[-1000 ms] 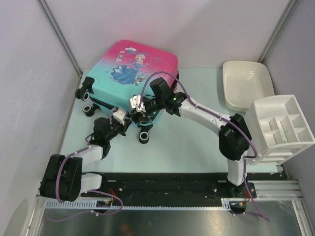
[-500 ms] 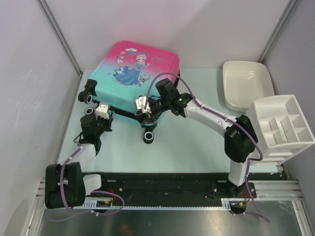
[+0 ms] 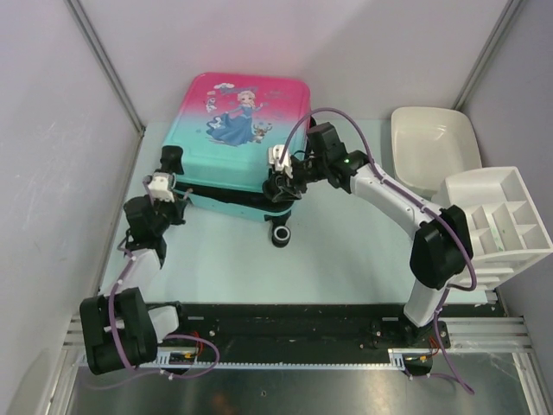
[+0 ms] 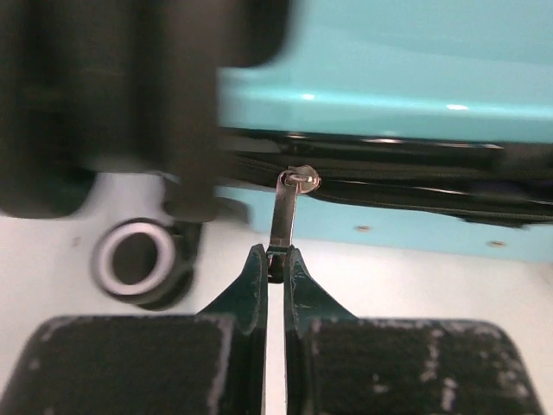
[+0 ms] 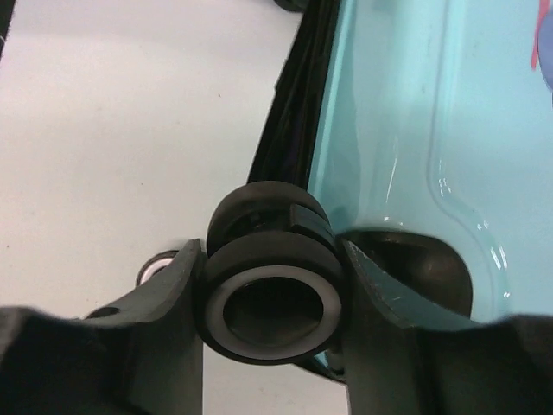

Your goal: Open, take out, and arrange the luggage

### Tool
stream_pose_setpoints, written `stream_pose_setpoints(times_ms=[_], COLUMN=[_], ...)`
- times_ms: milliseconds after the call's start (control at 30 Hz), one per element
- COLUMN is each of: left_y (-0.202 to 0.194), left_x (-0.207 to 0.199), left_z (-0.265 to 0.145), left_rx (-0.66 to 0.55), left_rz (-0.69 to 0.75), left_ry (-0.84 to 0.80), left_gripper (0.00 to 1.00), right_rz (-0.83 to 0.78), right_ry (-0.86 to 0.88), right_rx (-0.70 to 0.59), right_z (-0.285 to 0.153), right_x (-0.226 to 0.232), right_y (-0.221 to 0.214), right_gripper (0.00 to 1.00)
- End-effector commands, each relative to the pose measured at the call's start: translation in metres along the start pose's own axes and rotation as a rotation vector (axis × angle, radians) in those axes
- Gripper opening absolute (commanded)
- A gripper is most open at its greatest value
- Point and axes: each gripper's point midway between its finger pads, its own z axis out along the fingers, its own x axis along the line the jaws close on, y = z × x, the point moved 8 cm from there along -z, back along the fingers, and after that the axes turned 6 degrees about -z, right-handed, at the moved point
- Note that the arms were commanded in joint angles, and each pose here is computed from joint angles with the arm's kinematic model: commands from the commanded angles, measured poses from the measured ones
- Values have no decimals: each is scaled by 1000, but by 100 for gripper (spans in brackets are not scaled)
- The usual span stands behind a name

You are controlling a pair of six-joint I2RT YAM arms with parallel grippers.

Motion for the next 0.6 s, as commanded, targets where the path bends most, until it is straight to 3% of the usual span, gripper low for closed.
stream_pose_setpoints(times_ms=[0, 133, 567], left_y=[32, 38, 79], left_x=[61, 82, 141], left_z=[-6, -5, 43], left_rx=[-91, -95, -137], left_rz=[-92, -107, 120], left_ry=[363, 408, 345], left_gripper=[0, 0, 0], right_rz=[298, 303, 304], right_ry=[-161, -164, -178], right_rx=[398, 402, 447], right_z=[-50, -51, -69], right_x=[-2, -2, -3], right_y=[-92, -94, -107], right_gripper=[0, 0, 0])
